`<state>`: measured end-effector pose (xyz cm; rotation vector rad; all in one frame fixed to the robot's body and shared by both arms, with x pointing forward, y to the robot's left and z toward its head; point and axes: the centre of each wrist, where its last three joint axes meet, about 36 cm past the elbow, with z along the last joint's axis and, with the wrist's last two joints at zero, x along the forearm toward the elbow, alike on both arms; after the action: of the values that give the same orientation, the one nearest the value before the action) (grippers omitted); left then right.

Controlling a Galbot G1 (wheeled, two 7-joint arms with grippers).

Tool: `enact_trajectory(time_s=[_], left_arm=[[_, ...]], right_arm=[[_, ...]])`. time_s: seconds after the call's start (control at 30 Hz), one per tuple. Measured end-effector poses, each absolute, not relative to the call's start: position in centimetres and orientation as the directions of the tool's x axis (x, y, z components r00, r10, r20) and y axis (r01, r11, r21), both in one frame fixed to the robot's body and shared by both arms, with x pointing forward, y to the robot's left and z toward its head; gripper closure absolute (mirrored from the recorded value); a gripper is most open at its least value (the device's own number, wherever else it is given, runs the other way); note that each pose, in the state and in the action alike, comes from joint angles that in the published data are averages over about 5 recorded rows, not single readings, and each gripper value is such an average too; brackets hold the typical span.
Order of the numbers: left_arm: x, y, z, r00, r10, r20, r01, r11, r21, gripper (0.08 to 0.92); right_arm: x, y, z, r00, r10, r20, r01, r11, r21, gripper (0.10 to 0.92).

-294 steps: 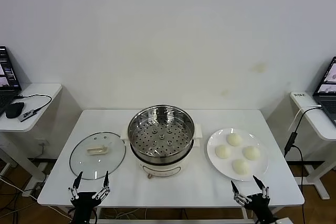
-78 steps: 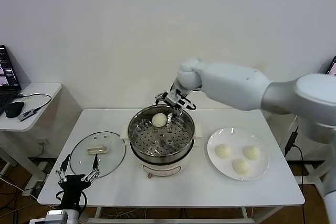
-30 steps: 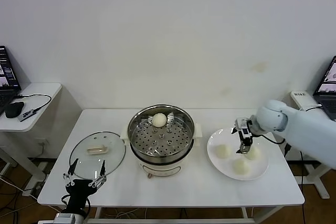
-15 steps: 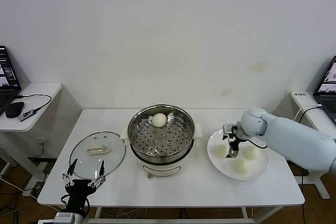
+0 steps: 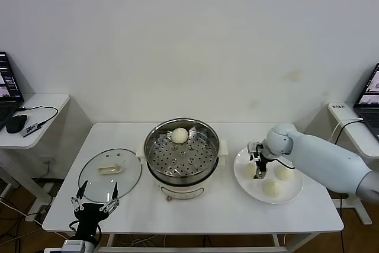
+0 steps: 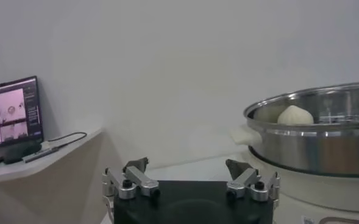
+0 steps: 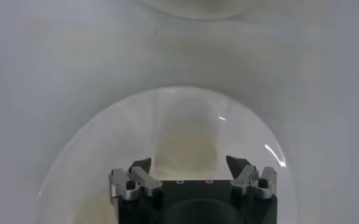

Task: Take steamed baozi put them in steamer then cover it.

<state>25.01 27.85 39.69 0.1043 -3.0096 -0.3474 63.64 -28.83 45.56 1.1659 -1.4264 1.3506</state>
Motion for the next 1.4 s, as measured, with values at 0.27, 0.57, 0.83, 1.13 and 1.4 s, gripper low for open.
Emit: enact_trajectory(time_s=[0.27, 0.57, 0.83, 1.13, 1.4], left_arm=[[25.0, 27.8, 39.6, -0.991, -0.081, 0.103, -0.056, 0.972, 0.23, 0.177], [24.9, 27.8, 39.7, -0.991, -0.081, 0.103, -0.055, 0.972, 0.229, 0.177], [25.0, 27.9, 40.0, -0.993, -0.074, 0.096, -0.05, 0.971, 0.235, 0.177], [25.2, 27.7, 40.6, -0.994, -0.058, 0.087, -0.036, 0.971, 0.237, 0.177], [25.3, 27.6, 41.2, -0.996, -0.047, 0.072, -0.028, 0.971, 0.237, 0.177]], right_arm=[[63.9, -28.4, 44.9, -0.221, -0.082, 0.972, -0.975, -0.002, -0.222, 0.42], [64.2, -28.8, 46.0, -0.215, -0.079, 0.973, -0.977, 0.003, -0.215, 0.505], [64.6, -29.5, 49.4, -0.233, -0.086, 0.969, -0.972, 0.014, -0.233, 0.498], [64.9, -29.3, 57.2, -0.297, -0.106, 0.949, -0.955, 0.01, -0.298, 0.489], [64.3, -25.4, 66.0, -0.361, -0.161, 0.918, -0.928, -0.029, -0.37, 0.487]])
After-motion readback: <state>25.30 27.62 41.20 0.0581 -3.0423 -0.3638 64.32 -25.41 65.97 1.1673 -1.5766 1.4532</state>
